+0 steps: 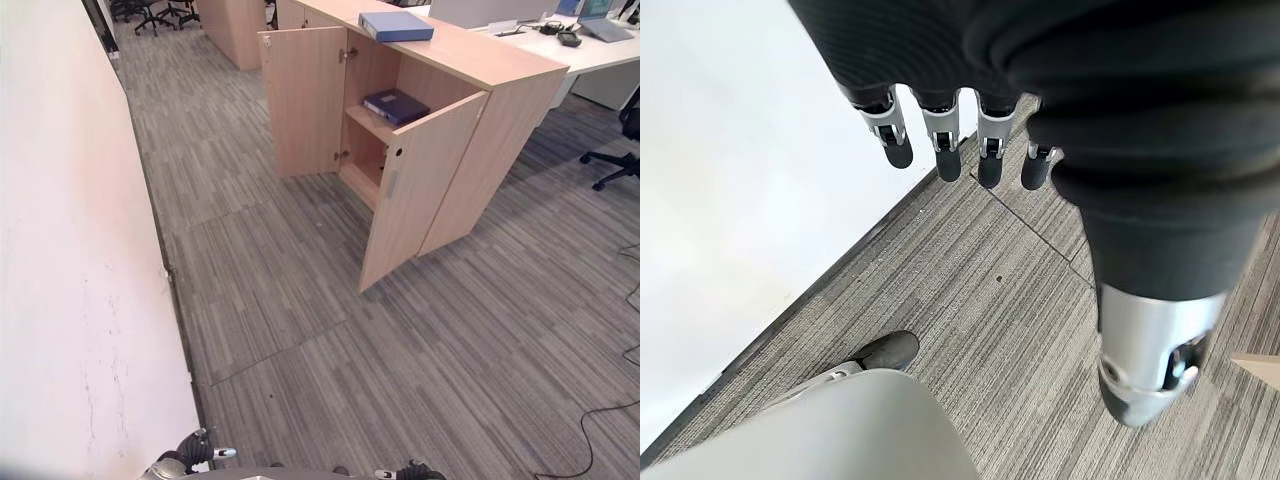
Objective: Put the empty folder in the office cabinet
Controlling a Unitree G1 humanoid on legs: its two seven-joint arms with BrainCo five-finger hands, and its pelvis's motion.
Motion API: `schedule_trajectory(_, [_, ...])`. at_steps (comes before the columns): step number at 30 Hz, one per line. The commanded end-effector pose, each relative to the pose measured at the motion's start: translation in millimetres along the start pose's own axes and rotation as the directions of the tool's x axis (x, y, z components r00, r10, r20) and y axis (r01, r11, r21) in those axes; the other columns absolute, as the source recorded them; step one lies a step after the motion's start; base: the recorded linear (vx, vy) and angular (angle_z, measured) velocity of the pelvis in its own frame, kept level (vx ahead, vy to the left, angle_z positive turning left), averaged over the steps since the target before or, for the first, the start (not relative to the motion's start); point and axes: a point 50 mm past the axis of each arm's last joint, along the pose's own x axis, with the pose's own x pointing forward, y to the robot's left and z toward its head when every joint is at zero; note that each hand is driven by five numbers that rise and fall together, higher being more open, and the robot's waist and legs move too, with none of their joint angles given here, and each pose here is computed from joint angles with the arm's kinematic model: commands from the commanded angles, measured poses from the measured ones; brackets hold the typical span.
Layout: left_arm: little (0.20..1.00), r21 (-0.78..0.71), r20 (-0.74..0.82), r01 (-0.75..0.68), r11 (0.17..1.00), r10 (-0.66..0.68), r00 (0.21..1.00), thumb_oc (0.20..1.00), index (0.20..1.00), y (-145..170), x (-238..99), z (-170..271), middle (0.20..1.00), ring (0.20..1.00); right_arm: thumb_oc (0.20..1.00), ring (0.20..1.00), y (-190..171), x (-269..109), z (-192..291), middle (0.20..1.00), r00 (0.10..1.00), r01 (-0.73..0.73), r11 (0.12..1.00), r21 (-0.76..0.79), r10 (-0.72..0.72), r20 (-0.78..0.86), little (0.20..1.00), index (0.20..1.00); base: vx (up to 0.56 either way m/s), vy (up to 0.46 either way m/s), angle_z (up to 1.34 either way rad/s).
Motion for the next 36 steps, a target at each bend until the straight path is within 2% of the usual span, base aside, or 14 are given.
schedule_trajectory(1, [1.0,0.019,0.025,0.022,1.0,-0.022,0.999,1.0,1.0,-7.0,3.2,15.4,1.0,1.0,1.0,1.0,-0.2,0.3,-2.1,1.0,1.0,-0.002,1.0,-0.016,0.001,-0.027,1.0,1.0,0.0,0.0,0.0])
schedule_trajectory(7, [1.0,0.025,0.041,0.033,0.999,-0.034,0.999,1.0,1.0,-7.9,3.3,18.7,1.0,1.0,1.0,1.0,-0.5,0.3,-1.9,1.0,1.0,-0.004,1.0,-0.023,0.003,-0.024,1.0,1.0,0.0,0.0,0.0])
schedule_trajectory(14, [1.0,0.024,-0.027,0.048,0.999,-0.047,0.999,1.0,1.0,0.0,-0.9,-9.4,1.0,1.0,1.0,1.0,-11.4,0.8,0.5,1.0,1.0,0.008,1.0,-0.026,-0.009,-0.019,1.0,1.0,0.0,0.001,0.0])
schedule_trajectory(36, [1.0,0.02,-0.039,0.019,1.0,-0.018,0.999,1.0,1.0,5.0,0.1,-8.9,1.0,1.0,1.0,1.0,-12.4,0.7,-1.3,1.0,1.0,0.014,1.0,-0.011,-0.014,-0.015,1.0,1.0,0.0,-0.005,0.0])
